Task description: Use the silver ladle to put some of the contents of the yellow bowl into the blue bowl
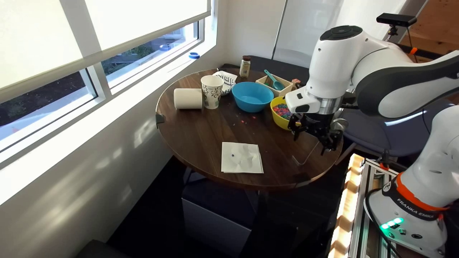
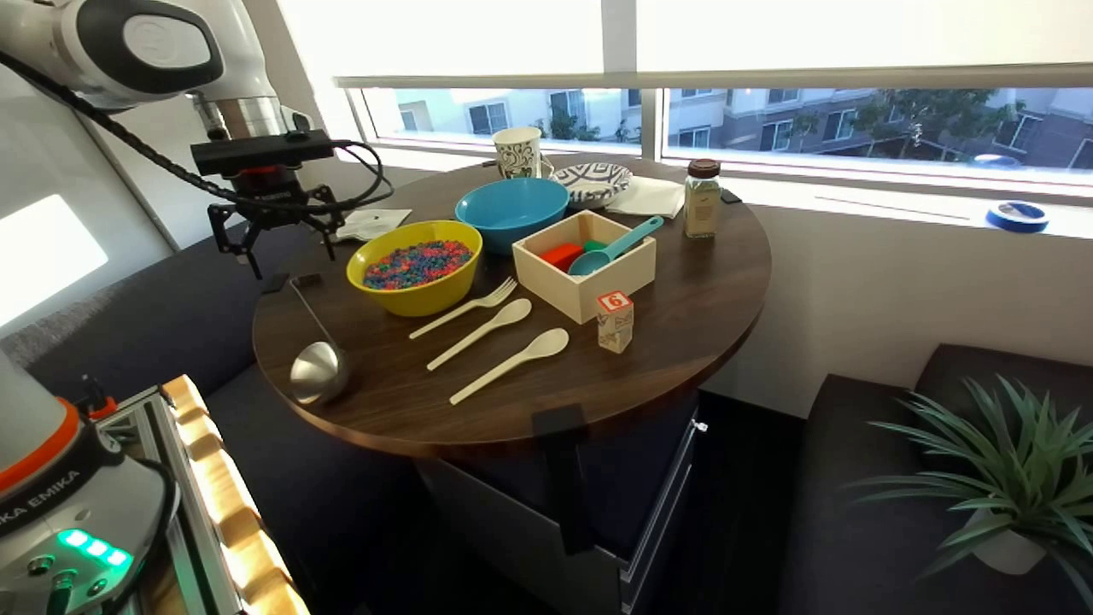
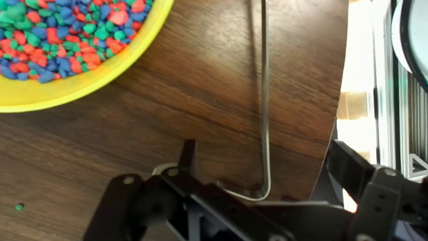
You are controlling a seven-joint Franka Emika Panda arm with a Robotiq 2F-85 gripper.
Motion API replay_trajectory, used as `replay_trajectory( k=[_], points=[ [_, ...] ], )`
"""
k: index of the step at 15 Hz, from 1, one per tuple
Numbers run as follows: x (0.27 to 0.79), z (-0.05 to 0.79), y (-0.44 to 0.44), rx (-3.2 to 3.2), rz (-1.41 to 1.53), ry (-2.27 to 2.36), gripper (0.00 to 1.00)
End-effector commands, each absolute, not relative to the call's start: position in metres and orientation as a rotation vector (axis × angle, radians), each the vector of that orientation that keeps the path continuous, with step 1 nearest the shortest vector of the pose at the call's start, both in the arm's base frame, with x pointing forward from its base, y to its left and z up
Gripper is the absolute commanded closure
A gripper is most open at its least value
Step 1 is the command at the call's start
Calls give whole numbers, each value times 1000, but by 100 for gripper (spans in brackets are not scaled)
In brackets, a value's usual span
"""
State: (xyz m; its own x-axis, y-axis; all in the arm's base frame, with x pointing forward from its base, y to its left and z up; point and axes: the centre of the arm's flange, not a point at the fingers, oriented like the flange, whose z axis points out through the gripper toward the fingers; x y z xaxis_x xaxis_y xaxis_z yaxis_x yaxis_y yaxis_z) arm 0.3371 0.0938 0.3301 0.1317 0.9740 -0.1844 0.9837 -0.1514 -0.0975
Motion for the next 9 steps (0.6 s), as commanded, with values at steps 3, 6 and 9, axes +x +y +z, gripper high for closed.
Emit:
replay_trajectory(
  k=[3, 6, 9],
  points=[
    [316, 297, 93, 2318, -339, 2000, 0],
    [318, 291, 94, 2308, -333, 2011, 0],
    [322, 289, 93, 2305, -314, 2012, 0]
  ],
)
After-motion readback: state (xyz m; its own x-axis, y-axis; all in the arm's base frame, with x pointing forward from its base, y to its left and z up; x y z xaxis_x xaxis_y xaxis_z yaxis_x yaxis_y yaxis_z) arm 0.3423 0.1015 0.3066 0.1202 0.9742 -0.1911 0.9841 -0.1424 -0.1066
